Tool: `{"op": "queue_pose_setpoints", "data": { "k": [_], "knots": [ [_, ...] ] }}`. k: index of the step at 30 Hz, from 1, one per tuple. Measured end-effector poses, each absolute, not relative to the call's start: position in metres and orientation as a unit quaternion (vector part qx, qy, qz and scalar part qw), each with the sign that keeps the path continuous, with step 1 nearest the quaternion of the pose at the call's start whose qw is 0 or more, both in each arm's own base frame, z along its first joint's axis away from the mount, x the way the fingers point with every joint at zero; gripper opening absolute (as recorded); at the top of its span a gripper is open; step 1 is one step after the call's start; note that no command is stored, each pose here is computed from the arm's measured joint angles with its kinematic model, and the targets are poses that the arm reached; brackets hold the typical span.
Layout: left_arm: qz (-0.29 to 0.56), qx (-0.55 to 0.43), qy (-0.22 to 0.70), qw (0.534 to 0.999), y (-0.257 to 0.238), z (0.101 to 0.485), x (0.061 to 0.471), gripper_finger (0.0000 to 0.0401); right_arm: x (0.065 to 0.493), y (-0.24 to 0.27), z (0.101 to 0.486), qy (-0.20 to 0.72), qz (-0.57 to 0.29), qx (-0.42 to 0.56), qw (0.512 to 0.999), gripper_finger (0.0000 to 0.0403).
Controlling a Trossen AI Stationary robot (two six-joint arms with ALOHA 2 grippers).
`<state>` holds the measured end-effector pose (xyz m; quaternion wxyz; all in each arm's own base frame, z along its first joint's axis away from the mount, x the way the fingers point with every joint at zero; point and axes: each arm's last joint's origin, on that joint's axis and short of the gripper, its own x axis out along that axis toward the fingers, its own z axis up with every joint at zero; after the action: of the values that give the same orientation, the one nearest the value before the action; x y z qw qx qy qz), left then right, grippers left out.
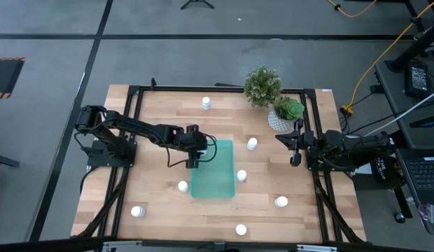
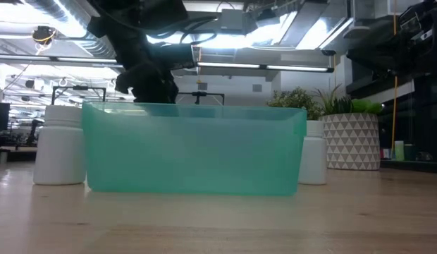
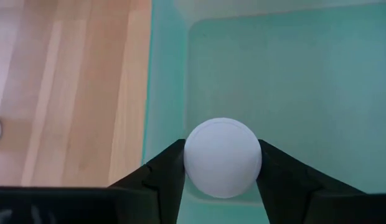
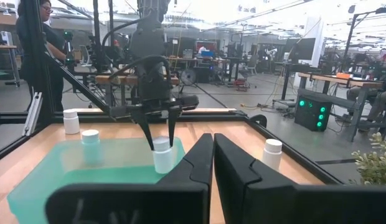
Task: Pick and place pill bottles into a basket
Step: Put the white pill bottle into the green bin
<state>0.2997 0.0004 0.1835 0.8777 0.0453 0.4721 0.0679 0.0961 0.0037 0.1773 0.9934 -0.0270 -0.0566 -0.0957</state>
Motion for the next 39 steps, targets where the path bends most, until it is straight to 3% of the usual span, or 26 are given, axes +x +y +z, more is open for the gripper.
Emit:
{"op": "queue_pose_setpoints", "data": {
  "k": [25,39],
  "knots": [
    [0.079,0.048,0.472,0.877,0.0016,0.1836,0.2995,0.0175,0.0961,0.0037,0.1774,-0.057,-0.096,-0.027,0.993,0.0019],
    [0.083,0.046,0.471,0.877,0.0018,0.1836,0.2995,0.0212,0.0961,0.0037,0.1774,-0.057,-0.096,-0.027,0.993,0.0019]
  ]
}}
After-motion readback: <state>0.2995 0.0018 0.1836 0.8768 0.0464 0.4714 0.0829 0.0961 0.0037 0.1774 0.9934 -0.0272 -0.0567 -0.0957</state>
